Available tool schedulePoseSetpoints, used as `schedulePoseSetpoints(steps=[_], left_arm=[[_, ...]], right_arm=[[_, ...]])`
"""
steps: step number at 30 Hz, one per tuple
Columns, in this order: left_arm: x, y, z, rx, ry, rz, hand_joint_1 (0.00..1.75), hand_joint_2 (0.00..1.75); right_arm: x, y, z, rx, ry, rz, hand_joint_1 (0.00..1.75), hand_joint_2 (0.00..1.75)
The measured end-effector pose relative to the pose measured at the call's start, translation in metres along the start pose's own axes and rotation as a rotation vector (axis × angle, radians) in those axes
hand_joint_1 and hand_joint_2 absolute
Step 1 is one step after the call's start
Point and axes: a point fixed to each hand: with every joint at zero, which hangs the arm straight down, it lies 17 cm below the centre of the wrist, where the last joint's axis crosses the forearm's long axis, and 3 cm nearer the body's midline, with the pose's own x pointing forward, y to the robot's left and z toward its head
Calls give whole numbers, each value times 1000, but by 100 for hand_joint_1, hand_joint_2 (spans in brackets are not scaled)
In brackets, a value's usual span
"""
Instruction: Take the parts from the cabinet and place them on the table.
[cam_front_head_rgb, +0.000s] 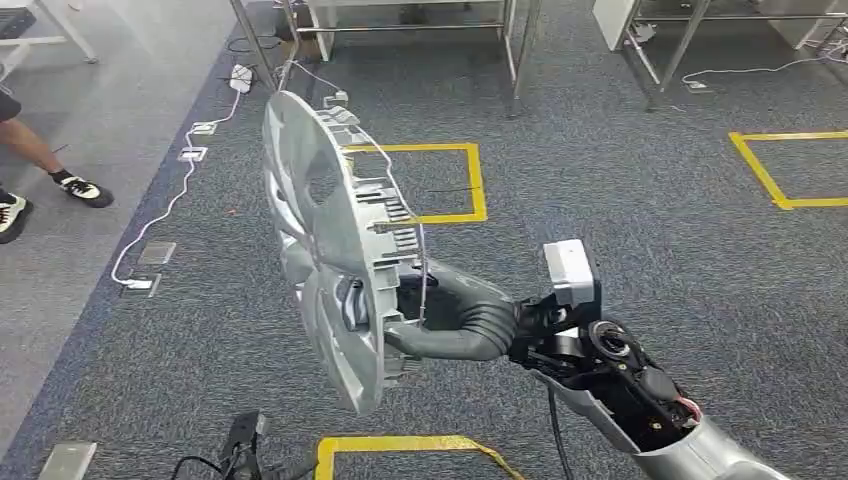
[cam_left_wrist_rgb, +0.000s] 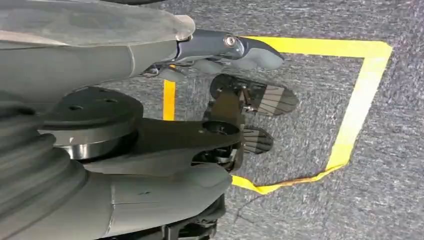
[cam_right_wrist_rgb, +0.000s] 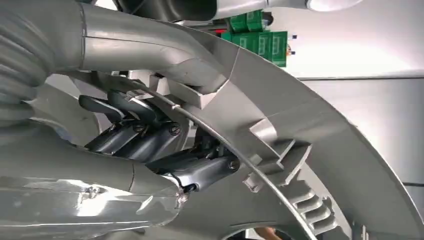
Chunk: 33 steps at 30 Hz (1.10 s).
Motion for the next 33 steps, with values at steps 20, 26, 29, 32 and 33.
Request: schedulePoseSetpoints(steps=[20,26,29,32,33], left_arm=[[-10,-3,1,-21,58,-8,0,175],[-14,3,0,1,71,-20,0,175],[-15,4,0,3,73,-21,0,175],[-15,5,0,7,73,-23,0,175],[-16,5,0,9,73,-23,0,175]], right_arm=[[0,-1,0,-7,-2,-4,175,175],[-5,-14,3,-78,7,36,175,175],[-4,-17,4,-92,5,41,175,175],[-9,-21,4,-111,26,92,175,175],[-13,-26,4,-132,45,140,175,175]])
